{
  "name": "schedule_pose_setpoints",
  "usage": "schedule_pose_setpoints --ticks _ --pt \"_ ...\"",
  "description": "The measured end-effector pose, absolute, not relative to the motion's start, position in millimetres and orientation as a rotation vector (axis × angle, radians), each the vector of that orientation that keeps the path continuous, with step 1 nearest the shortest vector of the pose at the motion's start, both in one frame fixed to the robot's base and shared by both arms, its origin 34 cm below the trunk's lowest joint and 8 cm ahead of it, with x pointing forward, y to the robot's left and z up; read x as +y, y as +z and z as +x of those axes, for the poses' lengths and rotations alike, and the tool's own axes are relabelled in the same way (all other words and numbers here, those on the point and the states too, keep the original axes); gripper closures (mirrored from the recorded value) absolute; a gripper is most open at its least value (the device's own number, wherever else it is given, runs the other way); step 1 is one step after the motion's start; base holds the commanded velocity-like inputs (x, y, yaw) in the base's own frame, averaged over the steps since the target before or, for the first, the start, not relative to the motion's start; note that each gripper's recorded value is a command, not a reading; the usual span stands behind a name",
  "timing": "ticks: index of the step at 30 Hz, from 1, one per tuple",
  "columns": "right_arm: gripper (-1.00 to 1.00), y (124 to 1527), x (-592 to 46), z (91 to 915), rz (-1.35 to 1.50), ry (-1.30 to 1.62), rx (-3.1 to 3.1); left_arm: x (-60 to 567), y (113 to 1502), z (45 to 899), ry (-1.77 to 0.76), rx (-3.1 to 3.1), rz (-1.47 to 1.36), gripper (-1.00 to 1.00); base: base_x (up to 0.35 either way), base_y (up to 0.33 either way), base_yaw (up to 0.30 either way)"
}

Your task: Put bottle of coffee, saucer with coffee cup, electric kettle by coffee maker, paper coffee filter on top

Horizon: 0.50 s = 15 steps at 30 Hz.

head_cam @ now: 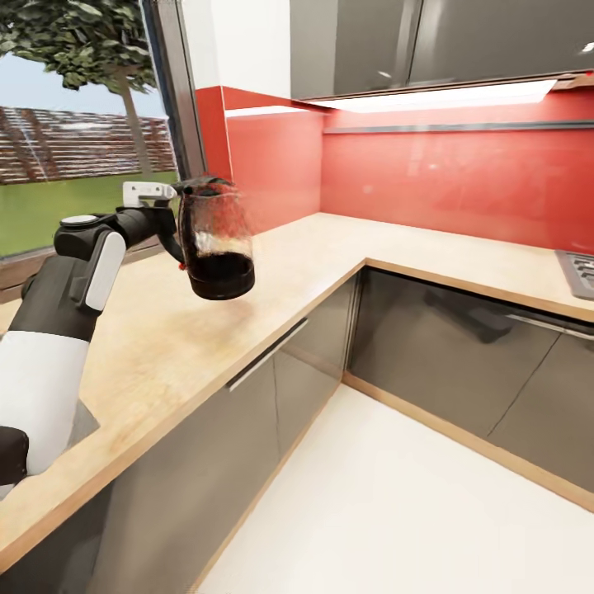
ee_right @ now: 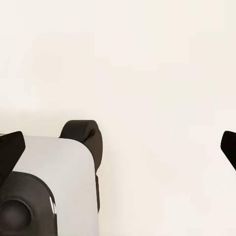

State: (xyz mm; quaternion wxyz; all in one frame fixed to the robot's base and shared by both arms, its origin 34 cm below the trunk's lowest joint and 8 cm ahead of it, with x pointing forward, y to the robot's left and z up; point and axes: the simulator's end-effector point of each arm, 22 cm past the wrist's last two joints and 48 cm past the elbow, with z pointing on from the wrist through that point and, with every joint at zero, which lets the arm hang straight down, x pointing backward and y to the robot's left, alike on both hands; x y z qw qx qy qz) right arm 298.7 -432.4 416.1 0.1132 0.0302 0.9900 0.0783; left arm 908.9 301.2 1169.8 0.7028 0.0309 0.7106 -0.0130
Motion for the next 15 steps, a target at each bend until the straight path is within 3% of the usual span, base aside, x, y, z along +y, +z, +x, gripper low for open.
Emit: schedule_pose_setpoints --ticks 6,15 --pt "-1.0 416.0 -432.4 298.8 0.089 0.23 2.905 301.7 1169.2 909.4 -0.025 1.582 0.069 1.0 -0.185 -0.064 0.222" --pt "-1.0 416.0 -432.6 298.8 0.089 0.229 2.905 300.0 1173.3 908.0 -0.03 1.572 0.072 1.0 -0.299 -0.106 0.037"
